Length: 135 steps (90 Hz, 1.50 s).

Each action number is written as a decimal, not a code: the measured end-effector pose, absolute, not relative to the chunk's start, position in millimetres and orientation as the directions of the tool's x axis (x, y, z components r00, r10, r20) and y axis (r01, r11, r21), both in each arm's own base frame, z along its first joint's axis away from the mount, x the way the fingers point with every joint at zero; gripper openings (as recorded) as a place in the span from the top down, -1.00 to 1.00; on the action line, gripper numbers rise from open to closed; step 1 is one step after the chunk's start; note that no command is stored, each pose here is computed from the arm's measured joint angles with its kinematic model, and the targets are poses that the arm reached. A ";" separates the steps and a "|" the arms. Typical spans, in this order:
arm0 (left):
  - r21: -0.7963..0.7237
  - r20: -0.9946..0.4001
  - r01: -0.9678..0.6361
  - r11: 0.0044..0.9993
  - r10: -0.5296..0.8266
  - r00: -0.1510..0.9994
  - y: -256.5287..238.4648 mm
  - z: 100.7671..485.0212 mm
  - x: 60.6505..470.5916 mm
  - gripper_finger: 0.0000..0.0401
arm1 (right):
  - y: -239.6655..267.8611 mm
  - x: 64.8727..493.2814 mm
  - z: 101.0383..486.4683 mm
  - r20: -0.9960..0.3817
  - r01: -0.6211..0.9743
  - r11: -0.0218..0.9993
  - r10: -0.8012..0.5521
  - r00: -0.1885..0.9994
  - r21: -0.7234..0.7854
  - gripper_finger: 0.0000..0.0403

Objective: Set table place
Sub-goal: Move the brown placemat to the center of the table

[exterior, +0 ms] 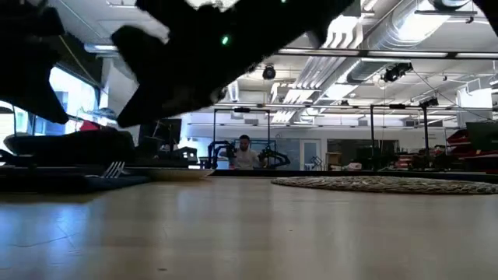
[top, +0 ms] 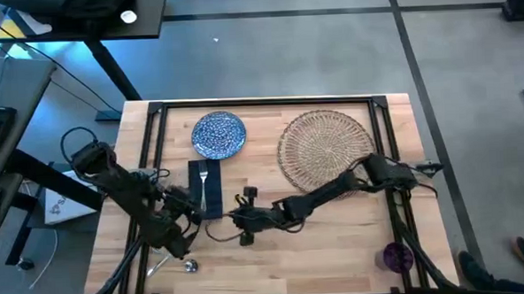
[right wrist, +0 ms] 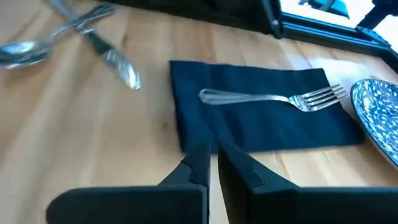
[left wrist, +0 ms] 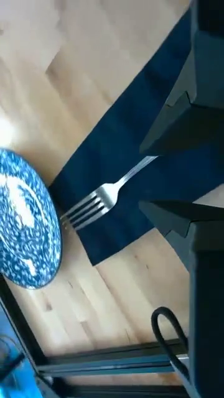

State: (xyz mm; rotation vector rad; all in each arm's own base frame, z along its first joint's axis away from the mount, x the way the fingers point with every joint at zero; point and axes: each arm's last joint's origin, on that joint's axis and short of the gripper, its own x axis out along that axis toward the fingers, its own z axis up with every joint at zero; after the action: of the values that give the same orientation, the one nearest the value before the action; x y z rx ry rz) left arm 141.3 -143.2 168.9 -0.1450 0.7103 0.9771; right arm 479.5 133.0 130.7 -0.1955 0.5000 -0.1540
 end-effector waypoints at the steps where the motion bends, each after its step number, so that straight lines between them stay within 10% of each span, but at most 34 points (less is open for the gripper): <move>1: 0.201 -0.609 -0.791 0.578 0.706 0.361 -144.0 168.9 140.6 0.46 | 131.7 480.4 128.7 -0.458 0.102 0.970 -0.196 0.867 -0.222 1.00; 92: 0.279 -0.633 -0.693 0.664 0.670 0.387 -156.3 175.6 135.9 0.55 | 102.4 499.9 70.9 -0.430 0.031 0.998 -0.008 0.903 0.048 1.00; 135: 0.251 -0.540 -0.683 0.686 0.685 0.489 -155.4 177.9 140.1 0.55 | 81.6 469.1 179.5 -0.590 0.003 0.975 -0.136 0.796 -0.221 1.00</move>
State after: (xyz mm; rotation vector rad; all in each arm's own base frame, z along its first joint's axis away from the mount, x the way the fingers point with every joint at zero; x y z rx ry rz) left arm 140.1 -155.4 177.9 0.0031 0.6576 0.8309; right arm 469.1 81.6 179.5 -0.2138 0.6473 -0.0750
